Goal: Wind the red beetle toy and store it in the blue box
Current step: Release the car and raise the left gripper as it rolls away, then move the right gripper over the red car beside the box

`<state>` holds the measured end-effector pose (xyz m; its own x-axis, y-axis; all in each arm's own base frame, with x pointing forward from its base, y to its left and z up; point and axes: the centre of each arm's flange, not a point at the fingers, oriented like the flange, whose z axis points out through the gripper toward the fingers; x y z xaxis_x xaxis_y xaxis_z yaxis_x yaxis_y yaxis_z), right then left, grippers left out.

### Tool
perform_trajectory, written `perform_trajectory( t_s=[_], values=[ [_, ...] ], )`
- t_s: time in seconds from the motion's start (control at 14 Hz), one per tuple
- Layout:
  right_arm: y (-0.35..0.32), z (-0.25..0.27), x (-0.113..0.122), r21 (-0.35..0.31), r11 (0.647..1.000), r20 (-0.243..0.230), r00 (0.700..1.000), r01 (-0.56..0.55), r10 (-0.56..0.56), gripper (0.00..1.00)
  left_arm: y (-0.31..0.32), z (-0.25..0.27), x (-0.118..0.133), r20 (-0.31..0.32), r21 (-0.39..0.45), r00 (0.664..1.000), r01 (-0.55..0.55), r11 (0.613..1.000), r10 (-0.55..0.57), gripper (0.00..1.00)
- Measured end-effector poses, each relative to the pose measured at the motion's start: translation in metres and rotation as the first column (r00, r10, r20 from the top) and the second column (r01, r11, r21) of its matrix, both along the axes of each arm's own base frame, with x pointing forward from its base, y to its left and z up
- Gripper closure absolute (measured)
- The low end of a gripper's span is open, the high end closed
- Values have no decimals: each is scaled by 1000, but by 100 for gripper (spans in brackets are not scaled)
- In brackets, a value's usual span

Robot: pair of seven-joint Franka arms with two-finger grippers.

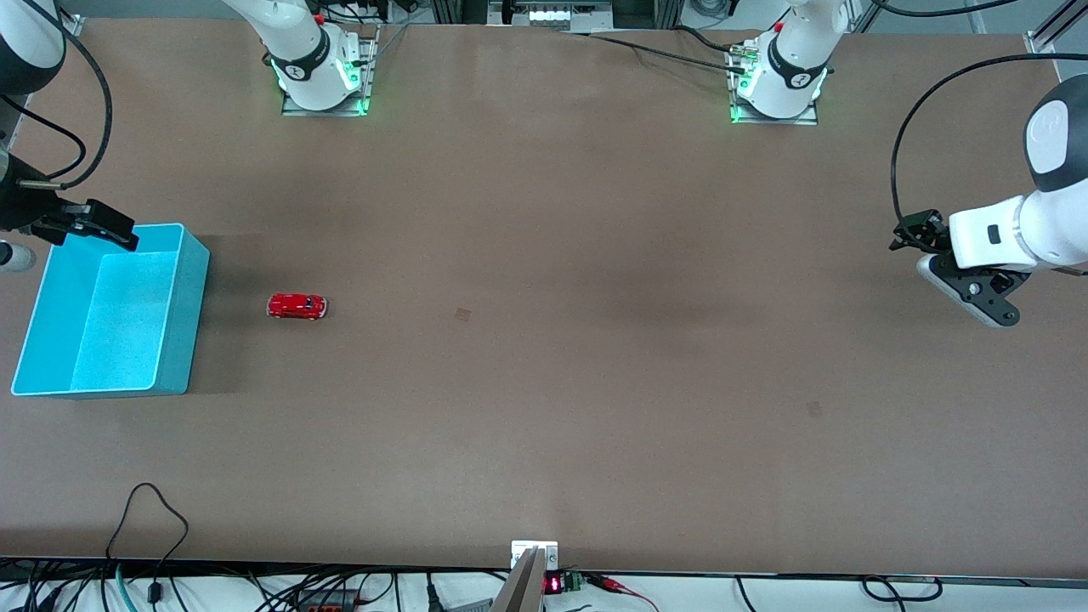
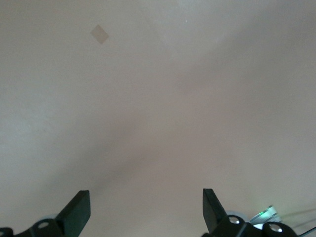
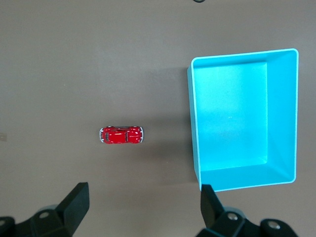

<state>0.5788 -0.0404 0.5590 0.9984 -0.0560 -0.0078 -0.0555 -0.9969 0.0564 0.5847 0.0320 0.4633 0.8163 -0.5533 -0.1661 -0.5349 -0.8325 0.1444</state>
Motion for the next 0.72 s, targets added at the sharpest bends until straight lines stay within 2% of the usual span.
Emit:
perform_trajectory(
  t_s=[0.14,0.36,0.57,0.72],
  values=[
    [0,-1,0,0,1000,-2,1000,-1,1,0,-18,26,3,-1,24,995,-96,995,96,0],
    [2,-10,4,-1,1000,-18,1000,-4,4,0,-33,66,7,54,55,970,-238,970,235,0],
    [10,-31,13,-4,1000,-45,999,-24,24,0,-27,103,-4,106,35,880,-469,883,463,0],
    [28,-62,27,-10,998,-66,996,-63,62,0,-15,127,-15,151,20,827,-550,835,541,0]
  ],
)
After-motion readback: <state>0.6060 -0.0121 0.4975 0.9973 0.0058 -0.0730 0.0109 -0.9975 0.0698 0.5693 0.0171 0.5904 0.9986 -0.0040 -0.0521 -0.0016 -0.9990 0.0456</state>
